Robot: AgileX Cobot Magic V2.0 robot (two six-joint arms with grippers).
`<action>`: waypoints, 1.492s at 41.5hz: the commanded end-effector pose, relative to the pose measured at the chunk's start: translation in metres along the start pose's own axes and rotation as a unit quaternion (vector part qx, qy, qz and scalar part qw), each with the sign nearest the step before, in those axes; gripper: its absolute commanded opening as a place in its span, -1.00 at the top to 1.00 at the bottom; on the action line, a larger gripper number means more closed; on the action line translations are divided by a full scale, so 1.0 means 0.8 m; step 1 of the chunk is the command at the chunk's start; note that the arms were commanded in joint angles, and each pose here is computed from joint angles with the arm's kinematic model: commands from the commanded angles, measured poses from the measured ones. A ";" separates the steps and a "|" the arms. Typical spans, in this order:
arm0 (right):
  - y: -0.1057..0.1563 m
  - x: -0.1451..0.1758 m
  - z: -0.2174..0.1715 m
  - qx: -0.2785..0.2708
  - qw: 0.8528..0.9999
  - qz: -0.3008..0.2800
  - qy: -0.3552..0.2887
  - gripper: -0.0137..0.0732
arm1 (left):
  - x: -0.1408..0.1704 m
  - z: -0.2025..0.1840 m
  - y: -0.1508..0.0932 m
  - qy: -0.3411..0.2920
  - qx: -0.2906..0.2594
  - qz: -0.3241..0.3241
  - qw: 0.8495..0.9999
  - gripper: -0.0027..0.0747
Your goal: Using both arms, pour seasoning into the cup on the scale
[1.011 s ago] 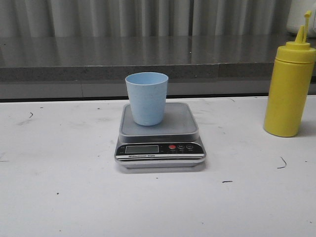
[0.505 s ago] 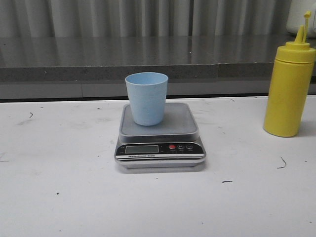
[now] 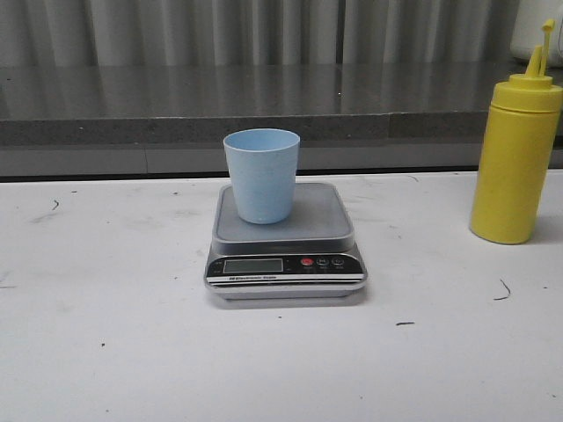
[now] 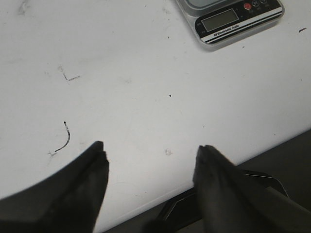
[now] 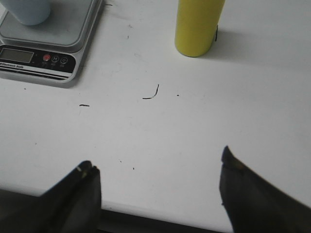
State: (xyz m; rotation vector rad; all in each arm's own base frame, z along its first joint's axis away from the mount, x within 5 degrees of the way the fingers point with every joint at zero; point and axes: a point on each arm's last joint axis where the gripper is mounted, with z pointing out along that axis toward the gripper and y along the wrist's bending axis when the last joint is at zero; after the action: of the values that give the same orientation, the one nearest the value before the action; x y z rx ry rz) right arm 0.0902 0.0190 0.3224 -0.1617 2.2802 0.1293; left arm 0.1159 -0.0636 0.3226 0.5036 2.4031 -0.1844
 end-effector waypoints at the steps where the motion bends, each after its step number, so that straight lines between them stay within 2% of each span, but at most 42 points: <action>1: 0.001 -0.014 -0.007 -0.003 0.999 -0.005 -0.045 -0.20 | -0.013 -0.009 0.000 -0.043 0.005 -0.004 0.999 0.34; 8: 0.001 -0.014 -0.007 -0.003 0.999 -0.005 -0.044 0.50 | -0.013 -0.009 0.000 -0.044 0.005 -0.004 0.999 0.99; 13: 0.001 -0.013 -0.007 -0.002 0.999 -0.005 -0.039 0.86 | -0.013 -0.009 0.000 -0.044 0.005 -0.004 0.999 0.98; 32: 0.001 -0.012 -0.007 -0.002 0.999 -0.005 -0.038 0.84 | -0.008 -0.012 -0.002 -0.051 0.011 0.000 0.999 0.98; 36: 0.001 -0.012 -0.007 -0.002 0.999 -0.005 -0.037 0.84 | 0.003 -0.015 0.004 -0.080 0.007 -0.013 0.997 0.98; 41: 0.001 -0.012 -0.007 -0.002 0.999 -0.005 -0.037 0.84 | 0.026 -0.013 0.020 -0.128 -0.026 -0.046 0.990 0.98; 44: 0.001 -0.012 -0.007 -0.002 0.999 -0.005 -0.037 0.84 | 0.040 -0.010 0.029 -0.185 -0.047 -0.067 0.979 0.98; 47: 0.001 -0.012 -0.007 -0.002 0.999 -0.005 -0.037 0.84 | 0.056 -0.006 0.035 -0.254 -0.065 -0.083 0.961 0.98; 49: 0.001 -0.012 -0.007 -0.002 0.999 -0.005 -0.037 0.84 | 0.067 -0.006 0.038 -0.315 -0.079 -0.092 0.941 0.98; 53: 0.001 -0.012 -0.007 -0.002 0.999 -0.005 -0.037 0.84 | 0.095 -0.001 0.041 -0.382 -0.106 -0.099 0.913 0.98; 62: 0.001 -0.012 -0.007 -0.002 0.999 -0.005 -0.037 0.84 | 0.146 0.028 0.043 -0.446 -0.158 -0.111 0.874 0.98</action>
State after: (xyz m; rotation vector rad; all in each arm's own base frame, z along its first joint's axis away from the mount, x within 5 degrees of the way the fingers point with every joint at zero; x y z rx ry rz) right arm 0.0892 0.0188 0.3224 -0.1615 2.2822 0.1288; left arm 0.0628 -0.0020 0.2230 -0.0250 1.6773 -0.0854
